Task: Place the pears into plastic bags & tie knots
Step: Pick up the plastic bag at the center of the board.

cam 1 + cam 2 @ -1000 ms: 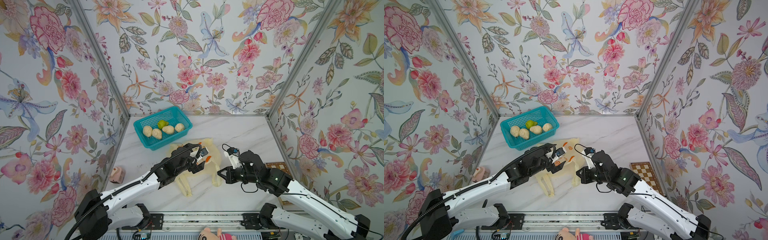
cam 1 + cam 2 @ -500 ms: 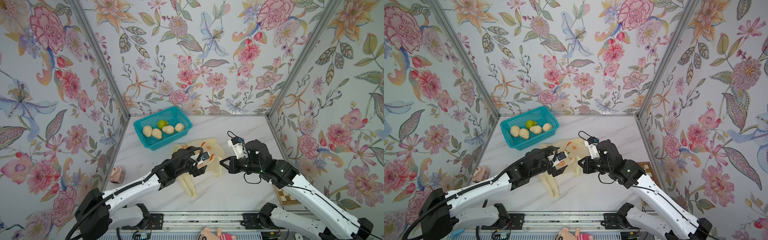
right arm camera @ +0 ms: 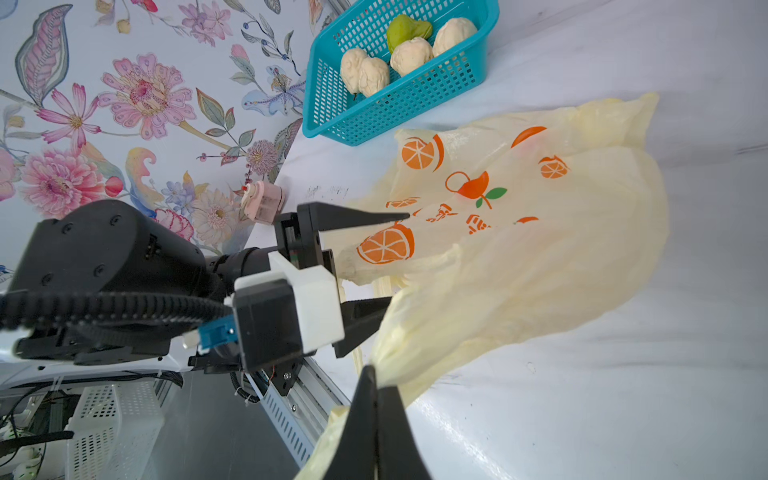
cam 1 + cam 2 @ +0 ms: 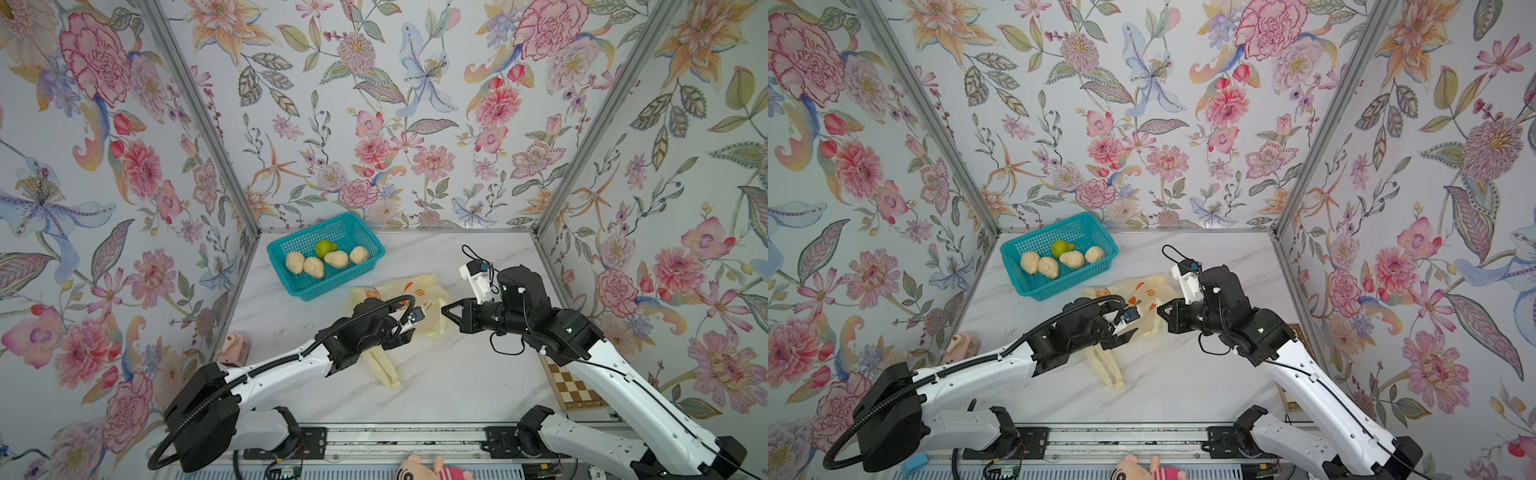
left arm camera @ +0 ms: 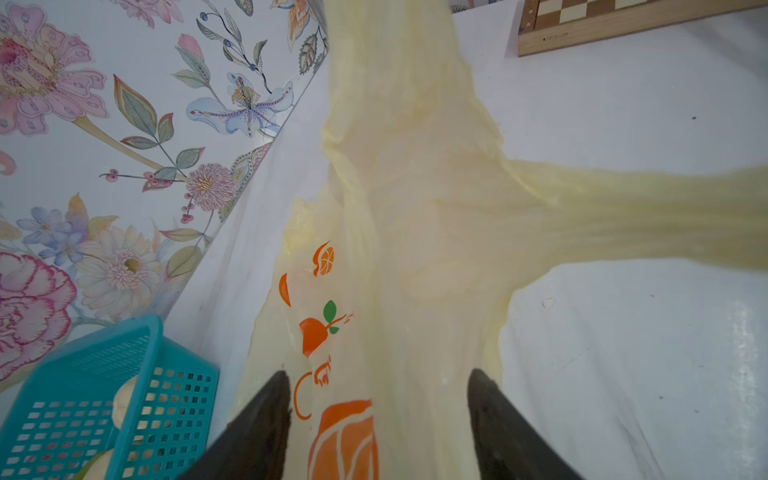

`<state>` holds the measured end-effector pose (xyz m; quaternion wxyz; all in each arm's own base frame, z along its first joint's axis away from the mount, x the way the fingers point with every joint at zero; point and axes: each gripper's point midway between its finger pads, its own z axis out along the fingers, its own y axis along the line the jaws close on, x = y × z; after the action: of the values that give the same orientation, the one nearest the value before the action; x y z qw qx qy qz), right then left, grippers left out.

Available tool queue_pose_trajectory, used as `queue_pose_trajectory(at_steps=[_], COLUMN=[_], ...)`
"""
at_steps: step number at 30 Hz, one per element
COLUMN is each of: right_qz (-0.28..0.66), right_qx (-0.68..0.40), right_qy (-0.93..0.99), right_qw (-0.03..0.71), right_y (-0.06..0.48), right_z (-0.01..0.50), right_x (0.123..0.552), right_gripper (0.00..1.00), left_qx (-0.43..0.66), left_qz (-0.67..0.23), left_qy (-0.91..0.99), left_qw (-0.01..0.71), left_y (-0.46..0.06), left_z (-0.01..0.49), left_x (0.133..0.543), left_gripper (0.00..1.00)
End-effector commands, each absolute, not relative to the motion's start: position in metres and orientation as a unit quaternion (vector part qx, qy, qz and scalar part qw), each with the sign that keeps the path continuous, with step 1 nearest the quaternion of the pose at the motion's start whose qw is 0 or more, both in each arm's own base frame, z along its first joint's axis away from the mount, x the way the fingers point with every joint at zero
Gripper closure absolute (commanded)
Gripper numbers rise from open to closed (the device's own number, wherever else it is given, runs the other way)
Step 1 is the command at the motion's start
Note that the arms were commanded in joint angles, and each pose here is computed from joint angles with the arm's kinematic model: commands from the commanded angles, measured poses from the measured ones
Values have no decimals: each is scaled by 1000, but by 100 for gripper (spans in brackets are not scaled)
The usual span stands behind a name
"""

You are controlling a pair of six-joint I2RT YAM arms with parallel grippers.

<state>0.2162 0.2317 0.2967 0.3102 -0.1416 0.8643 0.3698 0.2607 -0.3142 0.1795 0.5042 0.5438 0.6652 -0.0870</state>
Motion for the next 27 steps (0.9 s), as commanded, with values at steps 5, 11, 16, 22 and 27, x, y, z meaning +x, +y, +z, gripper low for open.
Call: queue_pose_trajectory(at_steps=[5,11,16,22,27], right_qz=[325,289,254,264,375], right_qx=[-142,-84,-23,30,9], right_qy=[864,860,853,851,826], right_qw=[357,412,455,453,421], right_y=[222,186,133,106,138], right_z=[319,349,356,324,299], right_x=[272,315,315,295,281], right_gripper=[93,36,20,19,19], left_qx=[485,380,239,152,139], left_qz=[-103,-183,-253,-341,-368], left_qy=[688,722,752,748,750], left_qw=[531,548,560,548,532], left_y=[-329,-346,-335,-336,-345], left_z=[218,263,291,302,303], left_x=[282,299,324,336,337], left_gripper=[90,95,96,100,100])
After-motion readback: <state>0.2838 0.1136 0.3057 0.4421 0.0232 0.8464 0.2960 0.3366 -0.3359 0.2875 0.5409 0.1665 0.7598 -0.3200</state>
